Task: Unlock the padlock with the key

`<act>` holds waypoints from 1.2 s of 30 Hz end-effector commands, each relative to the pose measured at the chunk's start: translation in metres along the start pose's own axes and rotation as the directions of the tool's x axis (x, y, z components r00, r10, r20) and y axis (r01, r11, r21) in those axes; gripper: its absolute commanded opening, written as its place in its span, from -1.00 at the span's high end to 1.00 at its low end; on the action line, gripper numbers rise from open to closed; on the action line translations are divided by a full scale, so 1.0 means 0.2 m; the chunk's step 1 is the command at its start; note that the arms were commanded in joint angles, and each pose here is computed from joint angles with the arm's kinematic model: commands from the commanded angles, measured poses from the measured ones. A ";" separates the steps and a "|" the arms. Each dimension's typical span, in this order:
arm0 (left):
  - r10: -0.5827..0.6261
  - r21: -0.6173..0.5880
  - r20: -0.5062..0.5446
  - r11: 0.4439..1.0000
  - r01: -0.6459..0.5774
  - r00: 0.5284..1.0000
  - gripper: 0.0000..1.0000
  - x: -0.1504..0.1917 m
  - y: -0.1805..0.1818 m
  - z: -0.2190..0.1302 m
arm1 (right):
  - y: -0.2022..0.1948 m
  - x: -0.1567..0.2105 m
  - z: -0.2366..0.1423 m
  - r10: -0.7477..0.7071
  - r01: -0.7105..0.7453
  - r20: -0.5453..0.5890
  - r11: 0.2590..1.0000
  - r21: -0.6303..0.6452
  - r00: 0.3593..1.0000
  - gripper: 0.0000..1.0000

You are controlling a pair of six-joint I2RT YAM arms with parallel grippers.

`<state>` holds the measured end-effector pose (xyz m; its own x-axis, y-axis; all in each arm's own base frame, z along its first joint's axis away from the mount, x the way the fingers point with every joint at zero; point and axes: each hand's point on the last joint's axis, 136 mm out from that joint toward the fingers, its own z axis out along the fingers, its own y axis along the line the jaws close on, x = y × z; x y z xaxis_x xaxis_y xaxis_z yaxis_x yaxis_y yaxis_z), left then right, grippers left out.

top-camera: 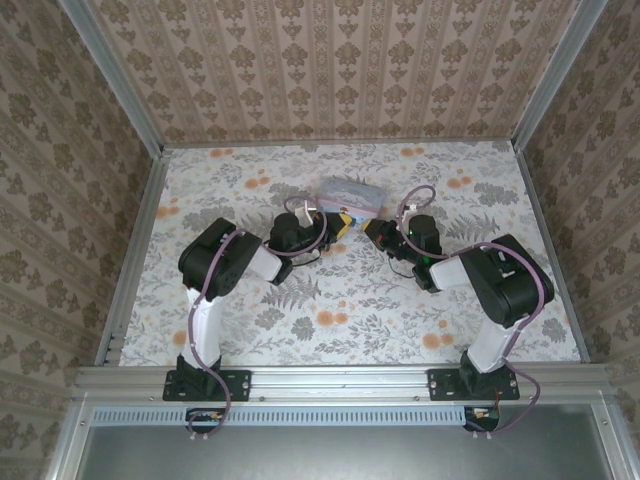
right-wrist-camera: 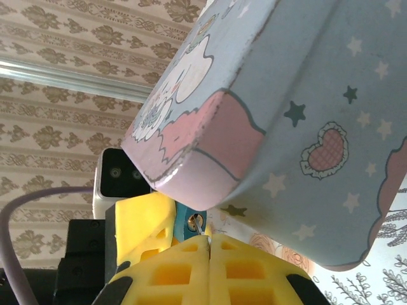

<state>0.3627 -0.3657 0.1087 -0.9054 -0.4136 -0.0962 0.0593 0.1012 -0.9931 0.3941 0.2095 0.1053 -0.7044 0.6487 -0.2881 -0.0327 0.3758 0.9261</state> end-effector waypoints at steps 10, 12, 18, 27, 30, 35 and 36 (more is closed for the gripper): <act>-0.029 0.018 -0.133 0.999 0.032 0.991 1.00 0.17 -0.03 0.01 | 0.25 -0.12 0.08 0.156 -0.148 0.020 0.964 -0.219 0.988 1.00; -0.032 0.012 -0.132 0.999 0.033 0.991 1.00 0.17 -0.01 0.01 | 0.26 -0.12 0.08 0.165 -0.156 0.019 0.962 -0.224 0.986 1.00; -0.030 0.010 -0.132 0.999 0.032 0.991 1.00 0.17 0.00 0.01 | 0.27 -0.10 0.09 0.148 -0.145 0.000 0.965 -0.219 0.989 1.00; -0.031 0.008 -0.143 0.999 0.033 0.989 1.00 0.18 0.01 0.03 | 0.35 -0.02 0.16 0.130 -0.140 -0.059 0.961 -0.238 0.990 1.00; -0.029 0.008 -0.145 1.000 0.030 0.989 1.00 0.19 0.01 0.03 | 0.39 0.00 0.18 0.119 -0.134 -0.075 0.960 -0.247 0.990 1.00; -0.031 0.007 -0.143 0.999 0.032 0.989 1.00 0.19 0.01 0.03 | 0.38 0.00 0.19 0.107 -0.122 -0.077 0.965 -0.232 0.991 1.00; -0.031 0.007 -0.141 0.999 0.032 0.989 1.00 0.19 0.01 0.03 | 0.38 0.00 0.19 0.108 -0.124 -0.081 0.965 -0.232 0.991 1.00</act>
<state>0.3771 -0.3563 0.1123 -0.8727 -0.4835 -0.0680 0.0333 0.0800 -0.9962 0.4217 0.2263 0.1103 -0.6979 0.7105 -0.0903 0.0801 0.2028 0.9759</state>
